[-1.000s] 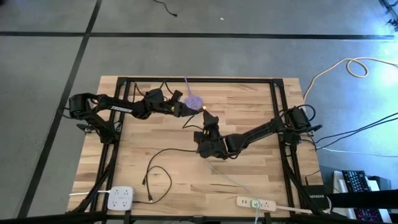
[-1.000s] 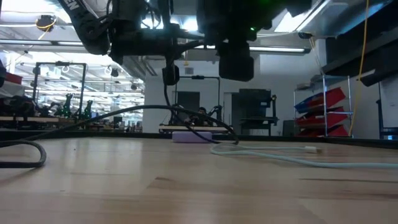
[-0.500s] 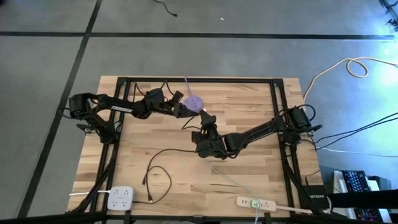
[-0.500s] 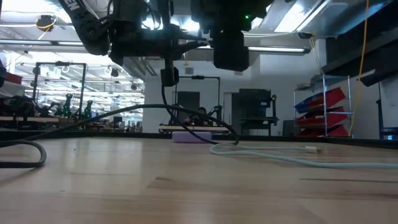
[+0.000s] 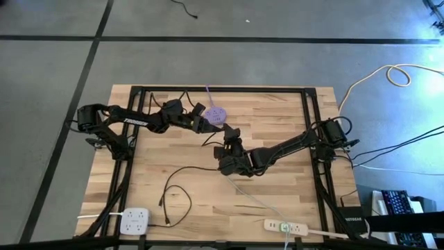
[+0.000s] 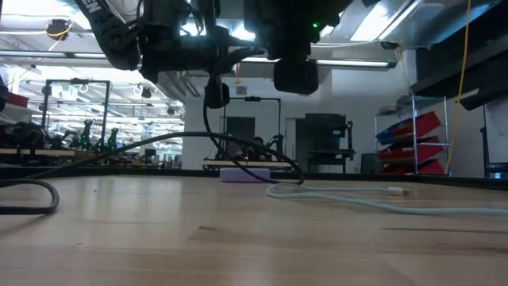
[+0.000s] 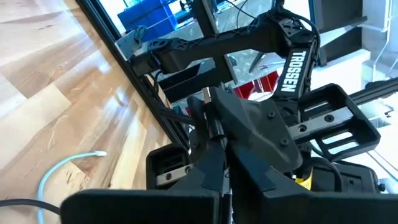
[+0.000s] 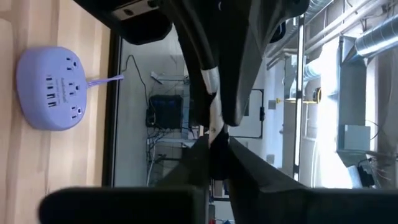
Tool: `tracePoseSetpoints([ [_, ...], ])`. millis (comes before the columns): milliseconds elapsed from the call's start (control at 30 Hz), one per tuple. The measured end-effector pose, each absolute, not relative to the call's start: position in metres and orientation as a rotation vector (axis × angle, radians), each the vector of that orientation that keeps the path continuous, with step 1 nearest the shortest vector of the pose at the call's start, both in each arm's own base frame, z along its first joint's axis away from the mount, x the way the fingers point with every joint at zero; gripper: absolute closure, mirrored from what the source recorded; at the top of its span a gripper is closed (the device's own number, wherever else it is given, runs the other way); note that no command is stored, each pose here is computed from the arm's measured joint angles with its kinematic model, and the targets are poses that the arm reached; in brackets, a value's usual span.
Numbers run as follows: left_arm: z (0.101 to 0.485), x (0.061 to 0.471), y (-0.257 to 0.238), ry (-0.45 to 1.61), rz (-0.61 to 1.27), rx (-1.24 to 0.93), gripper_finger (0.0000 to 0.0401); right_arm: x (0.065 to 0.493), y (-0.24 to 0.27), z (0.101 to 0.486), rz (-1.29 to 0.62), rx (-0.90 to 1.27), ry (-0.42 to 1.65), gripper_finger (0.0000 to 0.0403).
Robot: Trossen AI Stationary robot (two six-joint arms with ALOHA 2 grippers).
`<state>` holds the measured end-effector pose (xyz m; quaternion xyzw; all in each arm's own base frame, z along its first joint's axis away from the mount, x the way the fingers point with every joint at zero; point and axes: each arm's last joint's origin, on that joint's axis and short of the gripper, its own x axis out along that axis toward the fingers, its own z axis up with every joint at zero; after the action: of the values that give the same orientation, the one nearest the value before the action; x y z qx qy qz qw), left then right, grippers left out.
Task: Insert USB
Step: Insert the black usb cable into the purple outlet extension
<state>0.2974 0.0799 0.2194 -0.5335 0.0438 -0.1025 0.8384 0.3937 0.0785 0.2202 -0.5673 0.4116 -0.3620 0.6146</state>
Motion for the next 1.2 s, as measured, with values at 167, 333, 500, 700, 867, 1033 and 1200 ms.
tracePoseSetpoints([
  [167,0.219,0.2975,0.0801,0.091,-0.209,-1.125,0.04,0.3938,0.0786,0.2202,-0.832,-1.307,0.947,0.0372],
  [333,0.2184,0.2976,0.0804,0.089,-0.195,-1.124,0.04,0.3945,0.0791,0.2212,-0.833,-1.295,0.934,0.0353],
  [500,0.2182,0.2976,0.0805,0.089,-0.193,-1.113,0.04,0.395,0.0794,0.2211,-0.813,-1.293,0.927,0.0353],
  [700,0.2171,0.2974,0.0814,0.096,-0.185,-1.11,0.04,0.3949,0.0809,0.22,-0.769,-1.326,0.936,0.0379],
  [867,0.2163,0.2972,0.0811,0.103,-0.185,-1.111,0.04,0.3948,0.0816,0.2194,-0.751,-1.341,0.941,0.0382],
  [1033,0.2162,0.2972,0.0811,0.1,-0.181,-1.109,0.04,0.3948,0.0816,0.2193,-0.749,-1.342,0.942,0.037],
  [1200,0.2159,0.2973,0.0816,0.093,-0.166,-1.093,0.04,0.3951,0.0818,0.2193,-0.738,-1.341,0.937,0.0371],
])
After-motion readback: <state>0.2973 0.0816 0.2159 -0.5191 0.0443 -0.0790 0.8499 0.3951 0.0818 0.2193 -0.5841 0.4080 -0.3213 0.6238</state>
